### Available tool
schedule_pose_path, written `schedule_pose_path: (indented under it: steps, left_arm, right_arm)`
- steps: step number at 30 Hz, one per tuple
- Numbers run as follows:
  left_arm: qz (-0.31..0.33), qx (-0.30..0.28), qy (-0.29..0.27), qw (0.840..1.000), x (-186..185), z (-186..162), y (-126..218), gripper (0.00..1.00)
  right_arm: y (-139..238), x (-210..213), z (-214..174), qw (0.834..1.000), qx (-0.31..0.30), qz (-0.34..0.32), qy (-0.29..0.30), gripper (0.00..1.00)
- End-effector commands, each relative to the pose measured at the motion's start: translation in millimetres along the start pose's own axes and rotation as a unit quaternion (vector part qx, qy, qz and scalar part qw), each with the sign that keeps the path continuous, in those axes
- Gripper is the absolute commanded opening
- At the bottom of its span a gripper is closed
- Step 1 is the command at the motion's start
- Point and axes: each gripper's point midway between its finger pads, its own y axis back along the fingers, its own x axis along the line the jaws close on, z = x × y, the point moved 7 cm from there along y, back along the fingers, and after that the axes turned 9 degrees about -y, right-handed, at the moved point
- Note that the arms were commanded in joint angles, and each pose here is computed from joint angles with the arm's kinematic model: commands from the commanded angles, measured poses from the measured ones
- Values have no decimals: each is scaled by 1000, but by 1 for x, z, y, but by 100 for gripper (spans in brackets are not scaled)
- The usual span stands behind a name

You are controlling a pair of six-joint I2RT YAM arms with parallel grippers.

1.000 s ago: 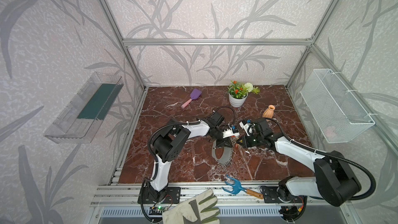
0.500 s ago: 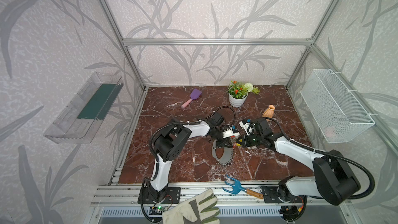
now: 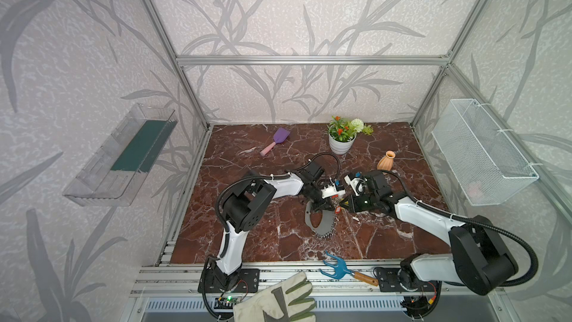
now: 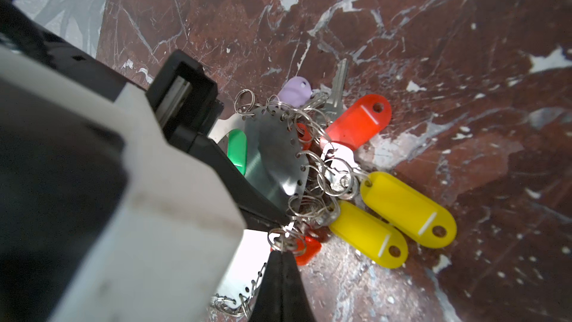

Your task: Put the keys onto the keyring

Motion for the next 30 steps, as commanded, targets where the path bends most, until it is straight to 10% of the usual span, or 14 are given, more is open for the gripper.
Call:
schedule_pose_path:
  steps: [1, 17, 30]
  left_arm:
    - [5, 2, -7, 1000, -5, 11, 10, 0]
    - [124, -69, -50, 989, -64, 53, 109, 0]
    - [260, -245, -107, 928, -121, 89, 213, 0]
  right_arm:
    - [7, 5, 3, 1000, -19, 8, 9, 0]
    - [65, 81, 10, 985, -83, 116, 101, 4]
    - [131, 160, 23, 958, -139, 167, 189, 32]
